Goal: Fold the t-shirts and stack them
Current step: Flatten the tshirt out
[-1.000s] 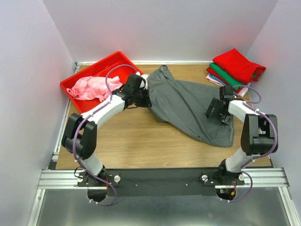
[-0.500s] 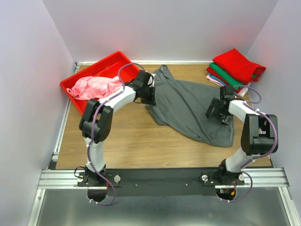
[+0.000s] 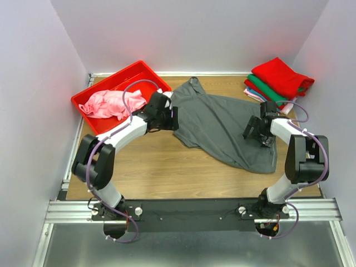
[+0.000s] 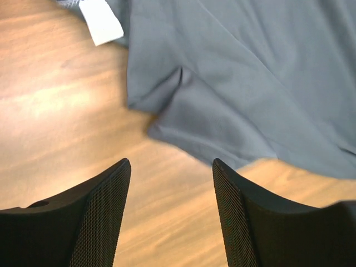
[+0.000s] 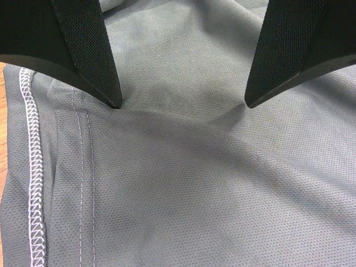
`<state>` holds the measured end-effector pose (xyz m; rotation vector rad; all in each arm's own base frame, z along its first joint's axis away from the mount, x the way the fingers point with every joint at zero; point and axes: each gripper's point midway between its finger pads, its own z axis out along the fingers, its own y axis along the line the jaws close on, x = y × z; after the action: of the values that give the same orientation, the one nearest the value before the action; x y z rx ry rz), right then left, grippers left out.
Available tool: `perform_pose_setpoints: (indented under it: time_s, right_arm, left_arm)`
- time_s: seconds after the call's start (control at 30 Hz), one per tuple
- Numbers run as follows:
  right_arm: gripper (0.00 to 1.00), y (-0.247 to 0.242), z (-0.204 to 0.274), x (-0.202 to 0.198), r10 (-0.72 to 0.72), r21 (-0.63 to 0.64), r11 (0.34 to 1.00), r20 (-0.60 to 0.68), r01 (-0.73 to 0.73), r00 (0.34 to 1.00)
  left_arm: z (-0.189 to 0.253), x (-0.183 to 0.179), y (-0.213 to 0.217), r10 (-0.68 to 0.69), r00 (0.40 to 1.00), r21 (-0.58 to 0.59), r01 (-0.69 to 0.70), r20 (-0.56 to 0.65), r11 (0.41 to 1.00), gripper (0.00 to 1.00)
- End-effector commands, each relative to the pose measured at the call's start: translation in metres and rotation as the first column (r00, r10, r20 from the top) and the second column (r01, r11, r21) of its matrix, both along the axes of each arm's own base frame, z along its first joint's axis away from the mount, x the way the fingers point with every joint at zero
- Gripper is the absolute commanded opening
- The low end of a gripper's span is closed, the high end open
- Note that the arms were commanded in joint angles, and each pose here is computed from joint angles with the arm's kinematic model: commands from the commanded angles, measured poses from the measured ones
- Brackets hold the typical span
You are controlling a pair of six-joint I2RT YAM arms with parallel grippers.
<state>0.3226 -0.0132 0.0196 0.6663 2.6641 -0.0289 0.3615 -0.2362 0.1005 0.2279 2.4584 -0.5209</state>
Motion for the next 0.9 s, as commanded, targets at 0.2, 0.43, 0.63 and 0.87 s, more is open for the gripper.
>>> perform_pose_setpoints:
  time_s: [0.2,0.43,0.63,0.87]
  right_arm:
    - [0.98,0.008,0.000,-0.006,0.006,0.055,0.998,-0.014,-0.005,1.000]
    - [0.98,0.009,0.001,-0.007,0.007,0.058,0.998,-0.011,-0.007,1.000]
    - [0.98,0.007,-0.001,-0.010,0.004,0.050,0.999,-0.018,-0.003,1.000]
    - [0.98,0.005,0.002,-0.008,-0.004,0.037,0.999,-0.009,0.005,1.000]
  left_arm:
    - [-0.030,-0.004,-0.001,0.026,1.000,-0.024,-0.026,-0.002,0.999,0.54]
    - [-0.039,0.019,-0.012,0.018,1.000,-0.003,-0.018,-0.003,1.000,0.52]
    - [-0.059,0.023,-0.011,0.024,0.999,0.034,-0.022,-0.047,0.999,0.52]
    - [-0.068,0.017,-0.008,0.030,0.996,0.053,-0.026,-0.083,0.998,0.51]
